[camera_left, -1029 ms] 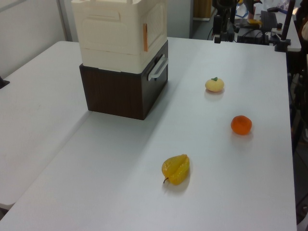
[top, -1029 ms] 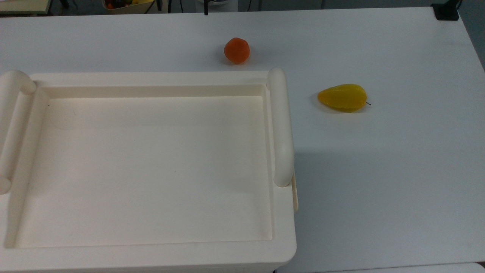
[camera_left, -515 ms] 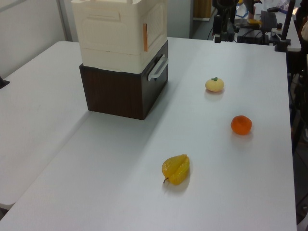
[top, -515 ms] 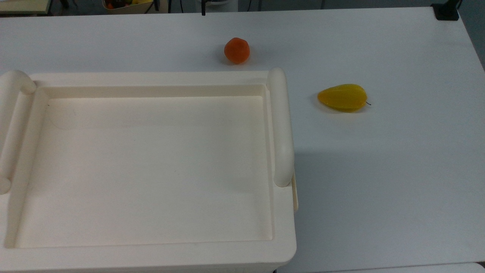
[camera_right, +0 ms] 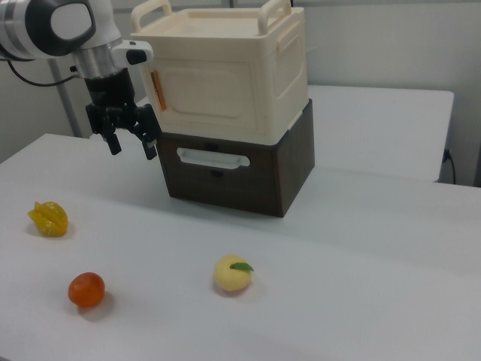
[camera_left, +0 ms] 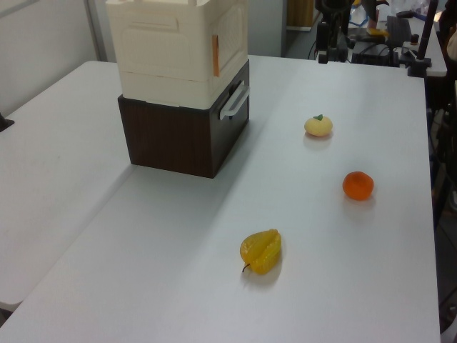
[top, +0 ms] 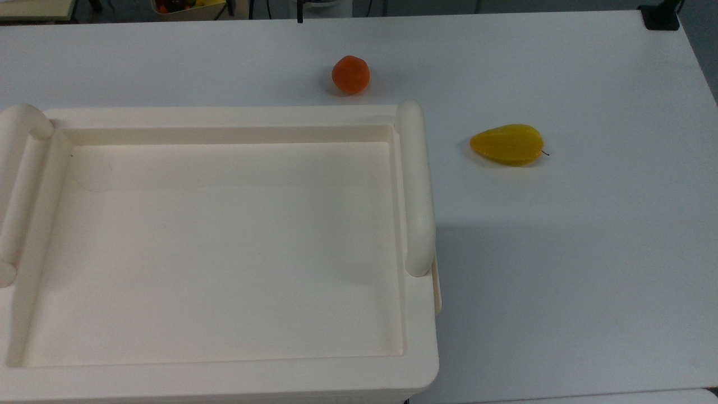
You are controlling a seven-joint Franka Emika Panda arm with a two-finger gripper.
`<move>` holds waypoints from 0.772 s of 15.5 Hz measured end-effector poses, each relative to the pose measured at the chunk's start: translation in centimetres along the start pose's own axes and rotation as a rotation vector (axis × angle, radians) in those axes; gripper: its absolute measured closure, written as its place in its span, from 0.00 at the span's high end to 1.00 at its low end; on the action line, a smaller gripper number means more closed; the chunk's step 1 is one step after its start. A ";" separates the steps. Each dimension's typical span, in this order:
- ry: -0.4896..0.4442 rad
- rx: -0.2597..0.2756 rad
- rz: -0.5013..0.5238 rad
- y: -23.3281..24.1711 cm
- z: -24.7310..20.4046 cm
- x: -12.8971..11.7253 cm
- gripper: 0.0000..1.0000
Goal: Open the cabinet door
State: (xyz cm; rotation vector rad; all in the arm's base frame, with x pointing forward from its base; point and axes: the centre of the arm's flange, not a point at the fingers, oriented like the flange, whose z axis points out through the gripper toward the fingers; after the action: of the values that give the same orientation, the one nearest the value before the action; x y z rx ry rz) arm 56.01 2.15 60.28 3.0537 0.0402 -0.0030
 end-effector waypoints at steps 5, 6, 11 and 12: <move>-0.001 0.000 0.000 0.0 0.0 0.0 1.00; -0.001 0.000 0.000 0.0 0.0 0.0 1.00; 0.011 0.000 0.000 0.0 0.0 0.2 1.00; 0.012 0.000 0.000 0.0 0.0 0.2 1.00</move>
State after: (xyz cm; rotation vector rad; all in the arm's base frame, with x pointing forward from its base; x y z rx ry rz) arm 56.25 2.18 60.24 3.0539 0.0414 0.0154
